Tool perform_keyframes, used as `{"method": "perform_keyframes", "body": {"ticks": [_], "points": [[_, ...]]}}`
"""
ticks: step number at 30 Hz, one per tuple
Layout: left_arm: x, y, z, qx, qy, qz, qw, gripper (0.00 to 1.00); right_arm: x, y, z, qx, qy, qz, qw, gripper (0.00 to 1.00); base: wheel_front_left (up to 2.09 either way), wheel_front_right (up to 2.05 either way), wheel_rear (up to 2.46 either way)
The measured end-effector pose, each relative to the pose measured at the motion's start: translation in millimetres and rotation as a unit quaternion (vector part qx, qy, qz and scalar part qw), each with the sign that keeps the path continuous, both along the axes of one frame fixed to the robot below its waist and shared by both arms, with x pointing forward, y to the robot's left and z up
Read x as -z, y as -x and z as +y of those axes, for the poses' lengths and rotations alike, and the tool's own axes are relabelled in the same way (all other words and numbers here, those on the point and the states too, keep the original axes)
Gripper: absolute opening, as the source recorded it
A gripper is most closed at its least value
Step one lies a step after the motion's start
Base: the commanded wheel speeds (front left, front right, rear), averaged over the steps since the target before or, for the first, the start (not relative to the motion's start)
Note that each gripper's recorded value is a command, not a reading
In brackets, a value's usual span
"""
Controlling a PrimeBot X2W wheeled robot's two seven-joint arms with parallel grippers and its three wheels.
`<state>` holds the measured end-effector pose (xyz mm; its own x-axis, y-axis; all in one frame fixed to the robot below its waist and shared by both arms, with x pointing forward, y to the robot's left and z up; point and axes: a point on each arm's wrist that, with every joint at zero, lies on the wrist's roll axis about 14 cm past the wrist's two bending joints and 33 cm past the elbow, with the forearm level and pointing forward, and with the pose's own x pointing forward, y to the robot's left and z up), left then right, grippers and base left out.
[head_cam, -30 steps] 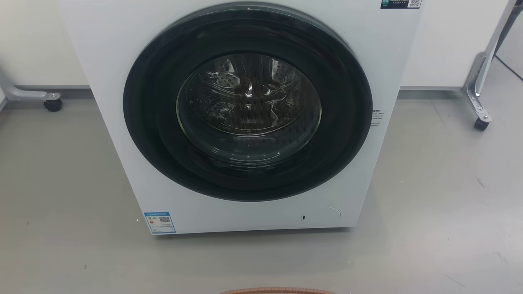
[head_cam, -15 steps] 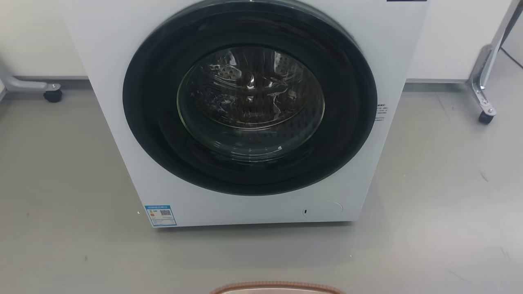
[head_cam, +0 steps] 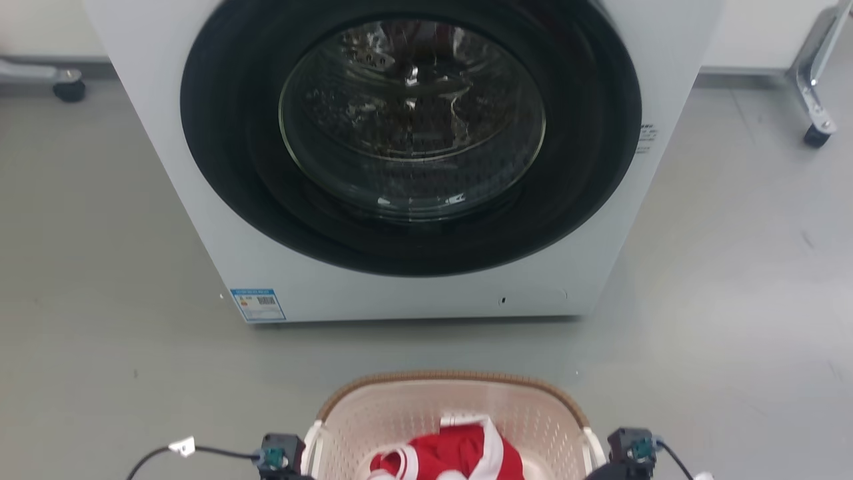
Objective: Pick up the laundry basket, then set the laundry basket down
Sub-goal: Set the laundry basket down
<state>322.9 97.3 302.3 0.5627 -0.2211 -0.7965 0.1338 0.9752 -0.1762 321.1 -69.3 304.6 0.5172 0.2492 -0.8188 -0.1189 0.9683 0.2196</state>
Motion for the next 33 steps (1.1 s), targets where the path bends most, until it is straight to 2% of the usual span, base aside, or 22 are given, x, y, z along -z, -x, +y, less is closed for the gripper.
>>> {"method": "perform_keyframes", "body": {"ticks": [14,33], "points": [[2.8,-76.6,7.0,-0.014,-0.002,-0.023,1.0,0.0,2.4,-85.1,5.4,-0.005,0.003,-0.031,0.999,0.0,0.0,0.0,0.0],[52.2,-136.7,14.3,-0.031,-0.005,-0.007,0.999,0.0,54.9,-161.0,7.7,-0.023,0.026,-0.035,0.999,0.0,0.0,0.0,0.0]]}}
